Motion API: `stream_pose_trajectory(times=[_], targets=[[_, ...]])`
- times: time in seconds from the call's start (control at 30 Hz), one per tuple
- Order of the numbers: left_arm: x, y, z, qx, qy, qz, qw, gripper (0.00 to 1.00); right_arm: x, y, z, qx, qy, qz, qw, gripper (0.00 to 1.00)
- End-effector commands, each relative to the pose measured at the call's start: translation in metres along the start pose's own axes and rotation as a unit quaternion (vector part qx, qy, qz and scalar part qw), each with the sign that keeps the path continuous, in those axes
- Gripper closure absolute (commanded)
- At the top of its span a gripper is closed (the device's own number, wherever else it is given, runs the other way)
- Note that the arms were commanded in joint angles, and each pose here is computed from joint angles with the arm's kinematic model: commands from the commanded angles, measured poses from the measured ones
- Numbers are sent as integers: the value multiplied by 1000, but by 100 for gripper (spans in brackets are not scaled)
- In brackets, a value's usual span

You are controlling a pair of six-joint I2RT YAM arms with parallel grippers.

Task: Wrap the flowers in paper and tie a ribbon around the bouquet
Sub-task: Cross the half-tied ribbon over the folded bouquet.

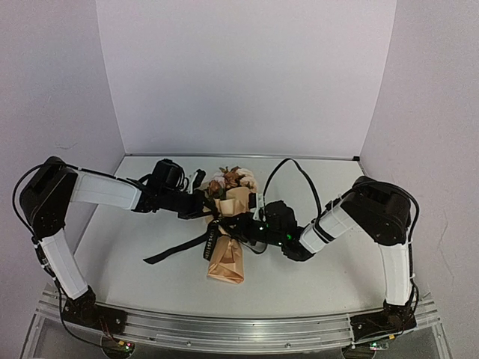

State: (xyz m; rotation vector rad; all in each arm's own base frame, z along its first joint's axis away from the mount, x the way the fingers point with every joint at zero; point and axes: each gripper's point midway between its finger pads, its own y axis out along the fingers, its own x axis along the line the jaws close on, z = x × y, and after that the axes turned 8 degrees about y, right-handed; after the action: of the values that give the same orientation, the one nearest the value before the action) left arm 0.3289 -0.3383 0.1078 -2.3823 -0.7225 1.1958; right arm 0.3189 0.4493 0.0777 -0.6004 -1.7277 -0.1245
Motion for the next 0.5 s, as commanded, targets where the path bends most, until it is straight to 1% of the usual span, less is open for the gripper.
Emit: stream_pose_trajectory(times=[0.0, 0.3, 0.47], targets=[[-22, -22, -32, -66, 28, 16, 997, 100, 25, -17, -10, -19, -15, -20, 999, 80], [-21, -24, -30, -68, 29, 13, 997, 100, 20, -39, -6, -25, -22, -3, 999, 72], [-22, -23, -30, -65, 33, 14, 997, 100, 19, -48, 5, -10, -70, 47, 996, 65]])
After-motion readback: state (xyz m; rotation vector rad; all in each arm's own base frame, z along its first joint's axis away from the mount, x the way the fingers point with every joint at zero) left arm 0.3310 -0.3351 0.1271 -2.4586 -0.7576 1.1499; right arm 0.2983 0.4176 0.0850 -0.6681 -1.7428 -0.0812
